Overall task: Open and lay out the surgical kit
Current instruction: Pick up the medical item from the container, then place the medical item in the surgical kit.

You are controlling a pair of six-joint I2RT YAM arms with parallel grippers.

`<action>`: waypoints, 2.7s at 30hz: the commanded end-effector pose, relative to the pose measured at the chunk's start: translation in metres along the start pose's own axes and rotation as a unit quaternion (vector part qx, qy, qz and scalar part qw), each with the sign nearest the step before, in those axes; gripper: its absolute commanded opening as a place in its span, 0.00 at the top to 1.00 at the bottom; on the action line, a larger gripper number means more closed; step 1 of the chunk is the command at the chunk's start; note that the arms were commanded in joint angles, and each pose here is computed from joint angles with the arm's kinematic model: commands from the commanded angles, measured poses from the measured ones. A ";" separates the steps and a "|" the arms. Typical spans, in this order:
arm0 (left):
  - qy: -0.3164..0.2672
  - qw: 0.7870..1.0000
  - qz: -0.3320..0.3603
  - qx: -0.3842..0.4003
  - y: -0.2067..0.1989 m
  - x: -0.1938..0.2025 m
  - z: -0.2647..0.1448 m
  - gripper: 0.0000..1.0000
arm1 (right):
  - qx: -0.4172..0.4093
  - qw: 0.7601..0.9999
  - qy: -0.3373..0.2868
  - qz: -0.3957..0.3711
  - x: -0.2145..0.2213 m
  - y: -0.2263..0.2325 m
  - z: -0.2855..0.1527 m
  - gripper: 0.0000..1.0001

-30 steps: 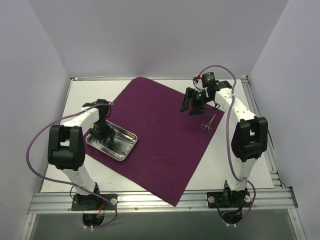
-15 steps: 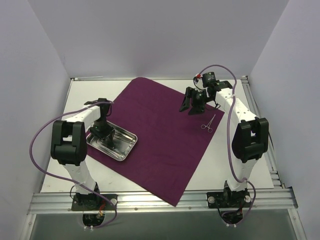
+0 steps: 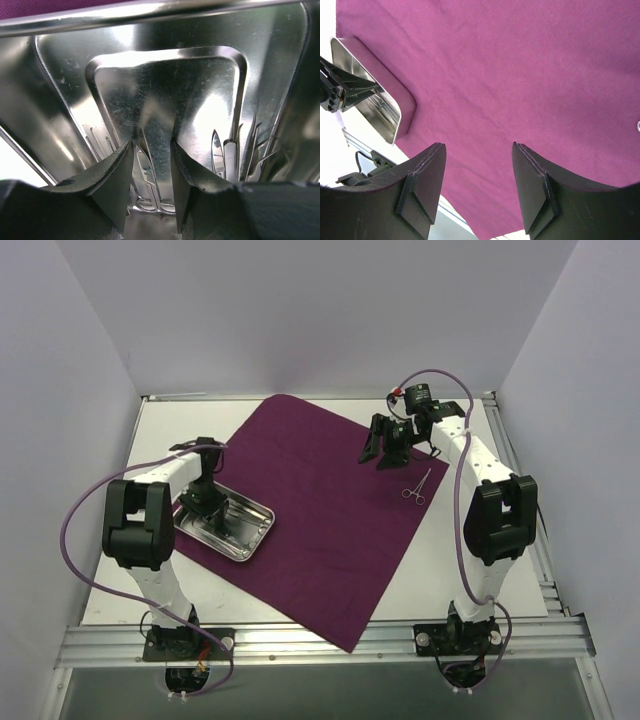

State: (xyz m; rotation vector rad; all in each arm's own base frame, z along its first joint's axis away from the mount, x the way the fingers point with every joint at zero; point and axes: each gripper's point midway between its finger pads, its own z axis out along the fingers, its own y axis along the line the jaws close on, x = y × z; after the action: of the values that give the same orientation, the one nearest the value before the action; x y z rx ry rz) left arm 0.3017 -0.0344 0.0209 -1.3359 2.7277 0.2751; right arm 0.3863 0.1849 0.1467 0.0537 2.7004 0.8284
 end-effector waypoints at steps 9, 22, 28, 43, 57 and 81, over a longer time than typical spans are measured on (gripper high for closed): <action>-0.018 1.000 -0.010 -0.004 0.013 0.001 0.009 0.55 | -0.016 1.000 -0.012 -0.015 0.001 0.014 -0.017 0.44; -0.048 0.998 -0.005 0.033 0.003 -0.004 0.027 0.55 | -0.015 1.000 -0.011 -0.013 0.005 0.013 -0.018 0.44; -0.035 0.999 -0.009 0.029 0.000 -0.002 0.027 0.58 | -0.016 1.000 -0.016 -0.017 0.002 0.016 -0.023 0.44; -0.032 0.999 0.018 0.035 -0.004 -0.004 0.026 0.86 | -0.018 0.999 -0.034 -0.021 -0.006 0.024 -0.034 0.44; -0.036 0.995 0.069 0.068 -0.008 -0.014 -0.026 0.98 | -0.020 0.999 -0.032 -0.034 -0.011 0.030 -0.024 0.44; -0.055 0.939 0.166 0.298 -0.052 0.002 -0.188 0.98 | -0.266 0.926 0.087 -0.255 0.074 0.218 0.028 0.32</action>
State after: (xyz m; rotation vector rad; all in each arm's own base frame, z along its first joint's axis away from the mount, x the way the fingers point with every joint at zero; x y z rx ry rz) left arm 0.3510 -0.0774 0.1730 -0.7475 2.5858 -0.2550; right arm 0.3198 0.3750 0.2062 -0.7244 2.4480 1.2943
